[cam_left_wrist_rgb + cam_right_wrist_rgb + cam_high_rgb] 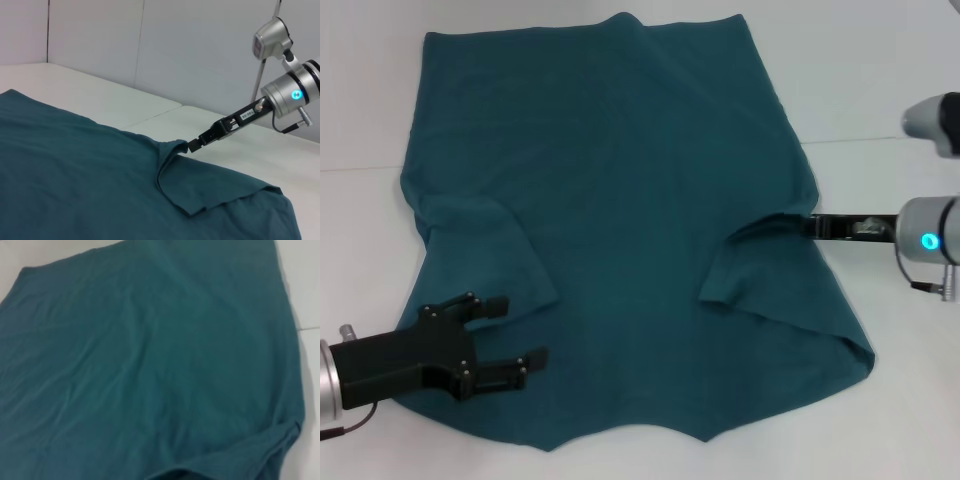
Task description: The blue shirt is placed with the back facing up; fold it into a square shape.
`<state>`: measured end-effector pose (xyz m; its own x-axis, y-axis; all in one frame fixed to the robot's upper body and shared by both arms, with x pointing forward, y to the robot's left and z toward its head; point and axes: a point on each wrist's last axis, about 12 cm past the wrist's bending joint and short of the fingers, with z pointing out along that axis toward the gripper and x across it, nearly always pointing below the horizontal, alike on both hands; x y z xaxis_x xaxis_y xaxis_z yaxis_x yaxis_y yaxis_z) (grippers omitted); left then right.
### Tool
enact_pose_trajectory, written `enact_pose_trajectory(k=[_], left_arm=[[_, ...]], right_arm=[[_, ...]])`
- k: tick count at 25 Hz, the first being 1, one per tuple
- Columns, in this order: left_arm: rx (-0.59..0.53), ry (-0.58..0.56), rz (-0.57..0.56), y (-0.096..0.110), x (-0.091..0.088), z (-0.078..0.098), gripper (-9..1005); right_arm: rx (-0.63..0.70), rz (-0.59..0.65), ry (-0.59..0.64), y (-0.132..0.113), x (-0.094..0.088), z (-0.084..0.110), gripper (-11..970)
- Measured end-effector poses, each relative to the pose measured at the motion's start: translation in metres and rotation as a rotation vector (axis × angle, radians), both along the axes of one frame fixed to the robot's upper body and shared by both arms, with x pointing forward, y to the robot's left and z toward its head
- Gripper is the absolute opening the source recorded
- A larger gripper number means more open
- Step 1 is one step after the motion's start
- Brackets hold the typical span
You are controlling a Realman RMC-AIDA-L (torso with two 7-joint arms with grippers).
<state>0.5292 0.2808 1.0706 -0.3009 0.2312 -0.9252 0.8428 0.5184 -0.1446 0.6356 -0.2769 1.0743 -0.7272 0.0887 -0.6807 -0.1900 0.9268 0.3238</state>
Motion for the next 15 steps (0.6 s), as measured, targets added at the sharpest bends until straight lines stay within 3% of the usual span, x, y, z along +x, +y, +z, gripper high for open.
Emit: enact_pose_trajectory(k=[15], left_arm=[[-0.001,-0.001,0.009,0.002,0.000,0.000,934]], right_arm=[[-0.087,-0.027,-0.055,0.018,0.014,-0.004,69]])
